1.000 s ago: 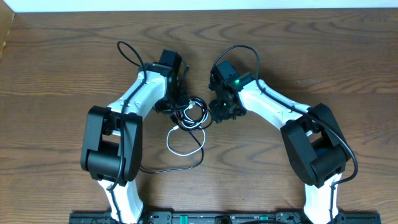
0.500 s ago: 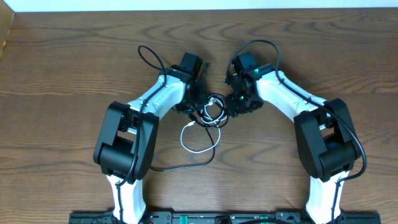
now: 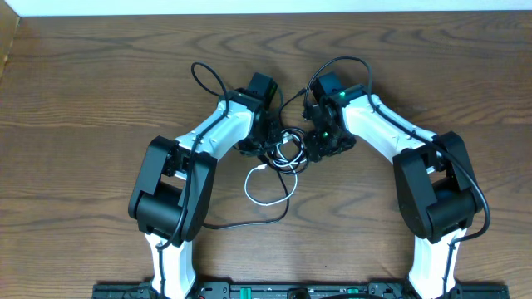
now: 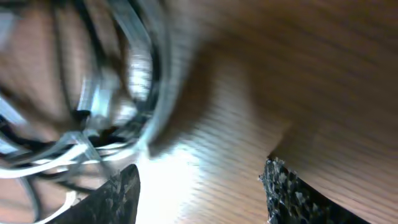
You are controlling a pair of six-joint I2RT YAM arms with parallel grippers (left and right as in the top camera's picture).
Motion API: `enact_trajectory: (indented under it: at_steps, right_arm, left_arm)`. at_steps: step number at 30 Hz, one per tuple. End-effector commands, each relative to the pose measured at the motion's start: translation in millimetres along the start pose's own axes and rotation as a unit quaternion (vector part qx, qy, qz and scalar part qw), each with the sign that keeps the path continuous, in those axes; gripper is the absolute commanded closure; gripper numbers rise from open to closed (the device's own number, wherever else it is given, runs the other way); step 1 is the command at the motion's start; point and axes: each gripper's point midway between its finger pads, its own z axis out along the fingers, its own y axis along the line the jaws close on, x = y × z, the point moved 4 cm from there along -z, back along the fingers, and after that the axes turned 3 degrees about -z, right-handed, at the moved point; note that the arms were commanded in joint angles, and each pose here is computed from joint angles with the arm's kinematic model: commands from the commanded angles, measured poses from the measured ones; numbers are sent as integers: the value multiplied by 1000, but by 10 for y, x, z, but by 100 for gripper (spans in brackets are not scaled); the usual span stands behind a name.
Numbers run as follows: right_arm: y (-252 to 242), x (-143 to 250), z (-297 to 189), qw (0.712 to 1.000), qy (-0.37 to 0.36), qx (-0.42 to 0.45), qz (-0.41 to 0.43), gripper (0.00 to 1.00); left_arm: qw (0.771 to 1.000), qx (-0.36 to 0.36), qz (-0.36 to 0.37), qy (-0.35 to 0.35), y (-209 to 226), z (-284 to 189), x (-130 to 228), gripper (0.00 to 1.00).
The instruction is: Untangle cables
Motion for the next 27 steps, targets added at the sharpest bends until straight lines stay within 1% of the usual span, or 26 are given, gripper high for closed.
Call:
enact_trajectory:
  at_steps: [1, 5, 6, 7, 8, 9, 10, 12, 14, 16, 18, 22, 27]
  right_arm:
    - [-158, -23, 1, 998, -5, 61, 19, 40]
    - [-134, -82, 2, 998, -19, 60, 13, 43]
    - [-118, -74, -1, 998, -16, 58, 8, 43]
    - [-89, -59, -11, 998, -10, 54, 0, 44]
    - [-57, -44, -31, 999, -3, 46, -12, 45]
    - [-32, -31, -63, 999, 4, 39, -24, 49]
    - [-15, -31, -116, 999, 8, 35, -27, 51]
    - [32, -68, -269, 999, 5, 19, -28, 50]
    - [132, -112, -409, 999, -2, -16, -50, 47]
    - [210, -136, -491, 998, -6, -41, -55, 43]
    - [248, -123, -489, 997, -2, -47, -56, 40]
    - [325, -43, -390, 998, 13, -43, -52, 38]
    - [294, 30, -208, 999, 20, 20, -19, 37]
  left_arm:
    - [999, -17, 34, -19, -83, -166, -123, 87]
    - [998, -26, 58, -7, -99, -286, -107, 83]
    - [998, -29, 58, -4, -91, -296, -95, 79]
    - [998, -32, 60, 2, -74, -298, -74, 78]
    - [997, -35, 65, 6, -61, -298, -56, 77]
    - [996, -39, 77, 12, -43, -299, -35, 77]
    - [995, -42, 91, 16, -37, -299, -17, 76]
    - [992, -43, 120, 20, -33, -298, 0, 71]
    - [988, -43, 148, 21, -33, -285, -2, 67]
    - [986, -42, 158, 21, -28, -255, -5, 64]
    - [986, -44, 157, 25, -18, -220, -3, 63]
    - [986, -45, 158, 35, -21, -106, 11, 63]
    - [986, -39, 161, 35, -56, 23, -13, 63]
